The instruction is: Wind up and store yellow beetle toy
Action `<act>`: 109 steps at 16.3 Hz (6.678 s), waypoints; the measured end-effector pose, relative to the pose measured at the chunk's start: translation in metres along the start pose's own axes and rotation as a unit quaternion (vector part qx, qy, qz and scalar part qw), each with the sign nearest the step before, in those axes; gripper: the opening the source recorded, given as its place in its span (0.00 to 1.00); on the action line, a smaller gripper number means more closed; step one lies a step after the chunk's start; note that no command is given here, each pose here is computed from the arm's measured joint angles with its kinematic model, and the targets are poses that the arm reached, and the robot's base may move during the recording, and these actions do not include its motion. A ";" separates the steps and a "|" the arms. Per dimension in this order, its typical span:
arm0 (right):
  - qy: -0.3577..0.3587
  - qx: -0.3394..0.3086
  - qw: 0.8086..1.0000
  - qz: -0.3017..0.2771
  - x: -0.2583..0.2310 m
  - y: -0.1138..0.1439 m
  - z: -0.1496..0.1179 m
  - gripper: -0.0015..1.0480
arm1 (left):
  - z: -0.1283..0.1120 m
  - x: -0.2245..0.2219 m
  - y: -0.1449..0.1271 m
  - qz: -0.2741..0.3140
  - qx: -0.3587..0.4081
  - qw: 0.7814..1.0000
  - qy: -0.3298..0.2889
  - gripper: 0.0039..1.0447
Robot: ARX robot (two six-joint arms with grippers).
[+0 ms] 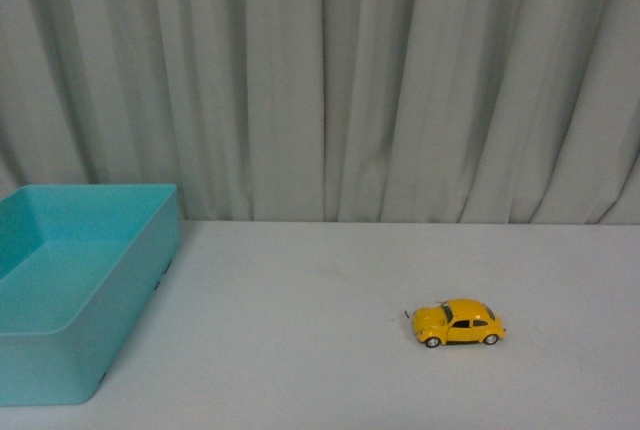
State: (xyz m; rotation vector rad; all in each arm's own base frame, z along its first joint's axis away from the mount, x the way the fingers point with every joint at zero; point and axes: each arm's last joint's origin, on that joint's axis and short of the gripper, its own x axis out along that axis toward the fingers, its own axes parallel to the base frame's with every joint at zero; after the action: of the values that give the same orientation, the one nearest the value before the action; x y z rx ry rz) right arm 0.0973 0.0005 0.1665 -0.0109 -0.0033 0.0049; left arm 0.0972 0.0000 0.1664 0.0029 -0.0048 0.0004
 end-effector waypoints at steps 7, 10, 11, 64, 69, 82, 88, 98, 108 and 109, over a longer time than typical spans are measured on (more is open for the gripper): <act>0.000 0.000 1.000 0.000 0.000 0.000 0.000 0.94 | 0.000 0.000 0.000 0.000 0.000 1.000 0.000 0.94; 0.000 0.000 1.000 0.000 0.000 0.000 0.000 0.94 | 0.000 0.000 0.000 0.000 0.000 1.000 0.000 0.94; 0.000 0.000 1.000 0.000 0.000 0.000 0.000 0.94 | 0.000 0.000 0.000 0.000 0.000 1.000 0.000 0.94; 0.275 -0.340 0.646 0.625 0.281 0.000 -0.088 0.94 | 0.000 0.000 0.000 0.000 0.000 1.000 0.000 0.94; 0.288 -0.334 0.653 0.616 0.282 0.009 -0.100 0.94 | 0.000 0.000 0.000 0.000 0.000 1.000 0.000 0.94; 0.325 -0.304 0.665 0.600 0.293 0.009 -0.112 0.40 | 0.000 0.000 0.000 0.000 0.000 1.000 0.000 0.94; 0.294 -0.333 0.664 0.602 0.282 0.005 -0.116 0.40 | 0.000 0.000 0.000 0.000 0.000 1.000 0.000 0.94; 0.328 -0.295 0.695 0.568 0.235 -0.055 -0.124 0.40 | 0.000 0.000 0.000 0.000 0.000 1.000 0.000 0.94; 0.362 -0.256 0.733 0.517 0.178 -0.110 -0.130 0.40 | 0.000 0.000 0.000 0.000 0.000 1.000 0.000 0.94; 0.365 -0.249 0.737 0.512 0.169 -0.114 -0.131 0.40 | 0.000 0.000 0.000 0.000 0.000 1.000 0.000 0.94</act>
State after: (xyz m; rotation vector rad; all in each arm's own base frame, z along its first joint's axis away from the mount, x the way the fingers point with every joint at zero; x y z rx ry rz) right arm 0.2673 -0.1143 0.0377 -0.5597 0.8038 1.1252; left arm 0.0972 0.0000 0.1663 0.0029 -0.0040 0.0004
